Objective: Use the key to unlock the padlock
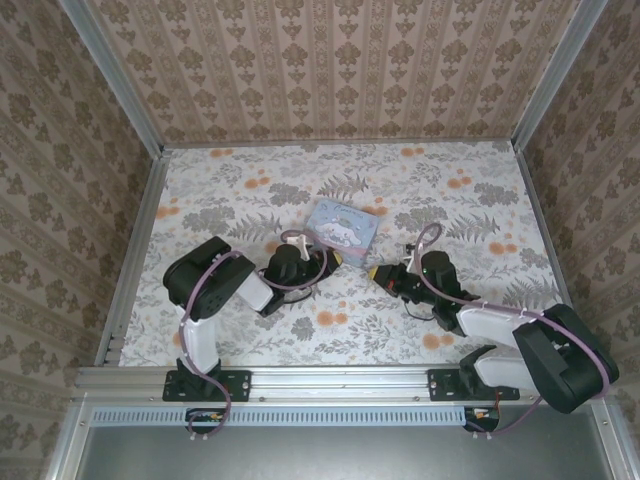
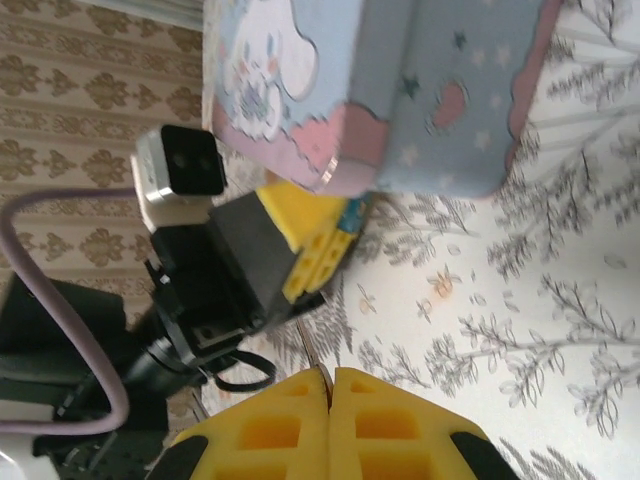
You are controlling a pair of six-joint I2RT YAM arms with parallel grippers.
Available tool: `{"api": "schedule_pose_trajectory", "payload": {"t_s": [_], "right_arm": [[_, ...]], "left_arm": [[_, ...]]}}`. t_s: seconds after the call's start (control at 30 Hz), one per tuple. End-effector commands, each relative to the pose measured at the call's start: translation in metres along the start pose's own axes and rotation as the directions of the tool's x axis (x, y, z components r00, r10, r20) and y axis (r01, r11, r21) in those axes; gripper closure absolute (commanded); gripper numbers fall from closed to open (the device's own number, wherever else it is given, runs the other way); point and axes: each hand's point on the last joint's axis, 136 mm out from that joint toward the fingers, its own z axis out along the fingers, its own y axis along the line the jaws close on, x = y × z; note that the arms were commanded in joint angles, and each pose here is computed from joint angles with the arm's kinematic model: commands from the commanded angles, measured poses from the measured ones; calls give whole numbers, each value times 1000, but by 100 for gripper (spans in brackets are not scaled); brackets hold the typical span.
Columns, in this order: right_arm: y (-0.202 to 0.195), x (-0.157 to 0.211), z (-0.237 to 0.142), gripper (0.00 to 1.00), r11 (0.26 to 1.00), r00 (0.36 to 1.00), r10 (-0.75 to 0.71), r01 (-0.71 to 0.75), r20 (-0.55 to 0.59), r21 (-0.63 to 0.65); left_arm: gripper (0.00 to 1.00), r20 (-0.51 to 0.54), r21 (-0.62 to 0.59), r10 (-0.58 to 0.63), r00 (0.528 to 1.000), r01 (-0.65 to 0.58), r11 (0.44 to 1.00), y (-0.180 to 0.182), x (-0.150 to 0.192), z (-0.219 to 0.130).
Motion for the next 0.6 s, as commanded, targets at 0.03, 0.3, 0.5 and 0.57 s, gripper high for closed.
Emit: {"api": "schedule_pose_trajectory", "payload": {"t_s": [0.03, 0.3, 0.5, 0.57], "right_arm": [[13, 6, 5, 100, 999, 1000, -24, 25, 18, -25], [2, 30, 17, 100, 1000, 999, -21, 20, -38, -6], [0, 30, 20, 100, 1000, 1000, -6, 6, -27, 5], [1, 29, 22, 100, 1000, 1000, -1, 1, -27, 7]], "left_arm": [[100, -84, -3, -108, 991, 108, 994, 1, 11, -7], [100, -125, 125, -212, 969, 228, 966, -19, 1, -8], [100, -146, 180, -236, 961, 260, 949, -33, -2, -10], [100, -148, 196, -227, 963, 253, 947, -40, -4, -11]]}}
